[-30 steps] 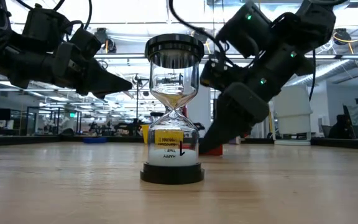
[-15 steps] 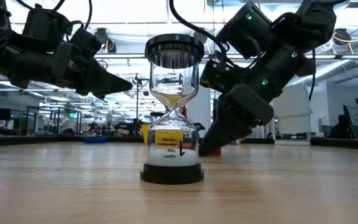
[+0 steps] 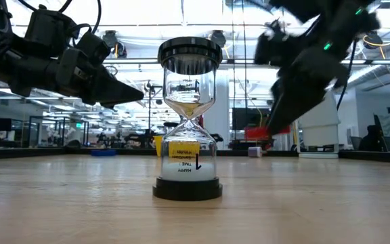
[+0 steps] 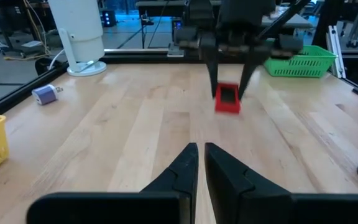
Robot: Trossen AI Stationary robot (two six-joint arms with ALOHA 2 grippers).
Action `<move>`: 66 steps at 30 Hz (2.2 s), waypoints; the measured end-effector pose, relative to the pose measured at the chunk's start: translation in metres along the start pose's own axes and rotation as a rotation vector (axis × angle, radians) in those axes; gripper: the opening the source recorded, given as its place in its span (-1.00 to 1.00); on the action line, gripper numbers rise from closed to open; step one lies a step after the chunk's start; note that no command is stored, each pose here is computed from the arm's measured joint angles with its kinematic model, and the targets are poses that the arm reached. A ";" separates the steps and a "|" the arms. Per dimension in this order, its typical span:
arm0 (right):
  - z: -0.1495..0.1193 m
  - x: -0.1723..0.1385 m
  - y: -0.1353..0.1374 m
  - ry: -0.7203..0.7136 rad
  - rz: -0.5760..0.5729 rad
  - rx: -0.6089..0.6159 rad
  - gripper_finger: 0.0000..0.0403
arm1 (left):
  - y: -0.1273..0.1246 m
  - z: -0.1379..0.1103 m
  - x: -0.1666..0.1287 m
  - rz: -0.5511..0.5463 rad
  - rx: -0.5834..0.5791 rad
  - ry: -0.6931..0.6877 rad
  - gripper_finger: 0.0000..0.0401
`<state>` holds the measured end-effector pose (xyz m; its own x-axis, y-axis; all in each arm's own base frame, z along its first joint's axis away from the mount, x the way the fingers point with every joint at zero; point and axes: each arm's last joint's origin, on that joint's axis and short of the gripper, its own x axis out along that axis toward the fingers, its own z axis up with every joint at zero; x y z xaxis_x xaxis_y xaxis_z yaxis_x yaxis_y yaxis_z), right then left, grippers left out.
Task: Pick & Place Office items
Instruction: Put the red charger adapter into the green bin
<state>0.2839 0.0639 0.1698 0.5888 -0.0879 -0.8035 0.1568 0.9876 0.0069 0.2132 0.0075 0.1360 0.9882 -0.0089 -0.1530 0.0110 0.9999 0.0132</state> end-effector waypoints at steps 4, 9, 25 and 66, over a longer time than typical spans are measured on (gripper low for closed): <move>-0.007 -0.031 0.007 0.025 0.012 0.055 -0.25 | 0.000 0.000 0.000 0.000 0.000 0.000 -0.81; -0.028 -0.067 0.020 0.112 0.031 0.144 -0.21 | 0.000 0.000 0.000 0.000 0.000 -0.001 -0.81; -0.083 -0.147 0.074 0.362 0.060 0.434 -0.23 | 0.000 0.000 0.000 0.001 0.000 -0.002 -0.81; -0.149 -0.150 0.107 0.703 -0.062 0.687 -0.14 | 0.000 -0.001 0.000 0.000 -0.004 0.007 -0.81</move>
<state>0.0948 0.2022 0.2022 -0.0068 0.1801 -0.9836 0.7295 0.6737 0.1183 0.2131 0.0074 0.1354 0.9872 -0.0089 -0.1595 0.0105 0.9999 0.0092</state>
